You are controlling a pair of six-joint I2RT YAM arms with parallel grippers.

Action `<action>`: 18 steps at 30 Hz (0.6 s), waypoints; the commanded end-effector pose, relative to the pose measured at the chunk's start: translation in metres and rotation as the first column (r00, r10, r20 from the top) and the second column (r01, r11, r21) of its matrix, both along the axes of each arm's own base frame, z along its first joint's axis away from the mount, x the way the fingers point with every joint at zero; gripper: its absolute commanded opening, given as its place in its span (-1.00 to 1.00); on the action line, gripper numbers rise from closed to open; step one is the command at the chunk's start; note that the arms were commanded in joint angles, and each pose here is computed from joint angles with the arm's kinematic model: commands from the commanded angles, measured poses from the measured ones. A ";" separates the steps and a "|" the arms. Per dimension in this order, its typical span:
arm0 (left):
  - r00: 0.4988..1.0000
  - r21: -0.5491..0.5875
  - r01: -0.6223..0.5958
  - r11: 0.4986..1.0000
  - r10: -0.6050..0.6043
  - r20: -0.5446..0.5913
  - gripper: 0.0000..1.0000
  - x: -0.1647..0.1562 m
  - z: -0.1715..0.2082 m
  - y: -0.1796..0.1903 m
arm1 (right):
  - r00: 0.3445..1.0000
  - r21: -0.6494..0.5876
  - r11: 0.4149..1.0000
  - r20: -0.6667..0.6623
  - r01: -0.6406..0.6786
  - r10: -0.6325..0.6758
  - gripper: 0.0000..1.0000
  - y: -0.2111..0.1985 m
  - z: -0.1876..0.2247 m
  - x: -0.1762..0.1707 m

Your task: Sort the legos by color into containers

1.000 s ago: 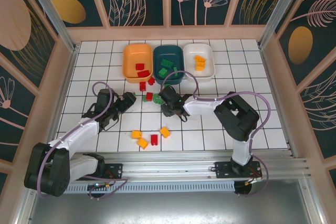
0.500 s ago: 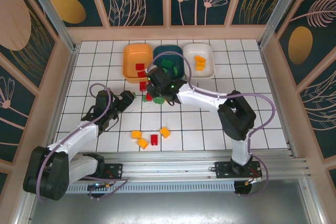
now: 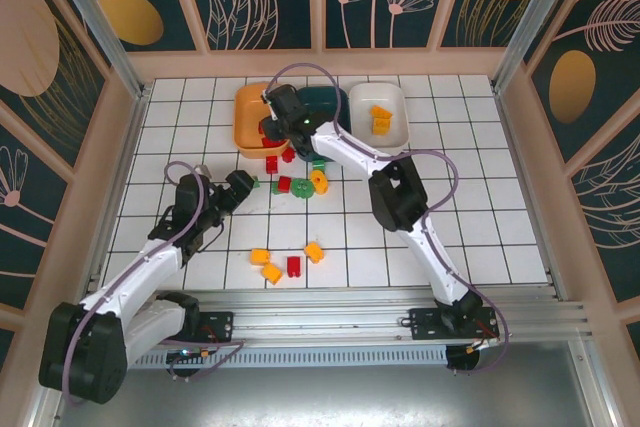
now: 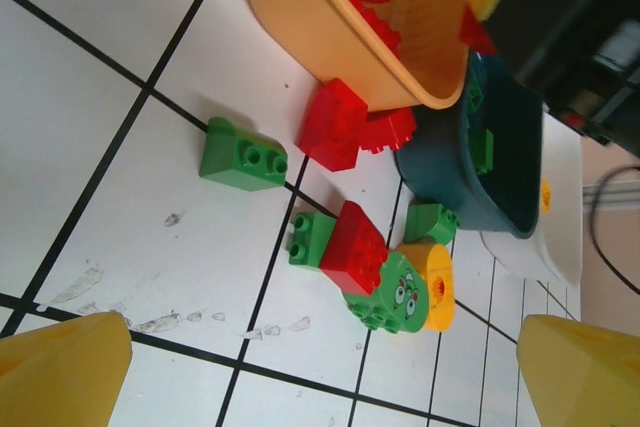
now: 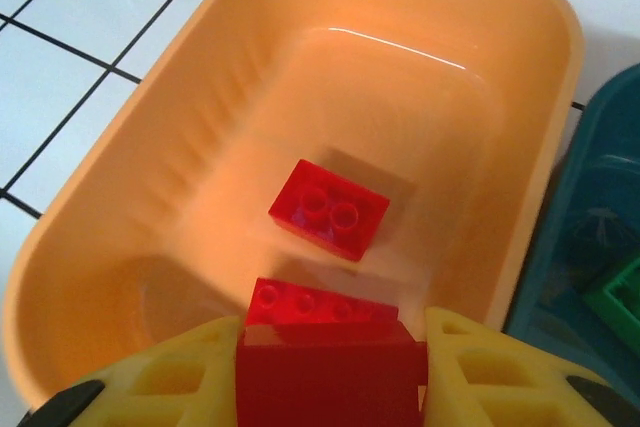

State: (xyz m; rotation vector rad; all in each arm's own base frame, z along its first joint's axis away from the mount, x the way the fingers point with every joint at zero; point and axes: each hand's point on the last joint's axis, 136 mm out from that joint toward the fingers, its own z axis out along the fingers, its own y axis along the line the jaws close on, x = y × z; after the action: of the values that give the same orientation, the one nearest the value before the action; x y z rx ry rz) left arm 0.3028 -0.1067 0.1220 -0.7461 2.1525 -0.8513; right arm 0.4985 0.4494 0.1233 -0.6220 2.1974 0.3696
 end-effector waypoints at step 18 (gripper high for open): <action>0.995 0.130 0.091 0.987 -0.095 0.026 0.97 0.003 0.002 0.000 | 0.997 0.057 0.997 0.057 0.052 -0.056 0.21 -0.042 0.072 -0.036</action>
State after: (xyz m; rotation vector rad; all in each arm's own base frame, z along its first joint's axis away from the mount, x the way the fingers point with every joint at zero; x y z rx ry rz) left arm 0.3082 -0.1115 0.1335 -0.5712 2.1891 -0.7910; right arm 0.4776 0.4247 0.1340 -0.6290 2.2392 0.3451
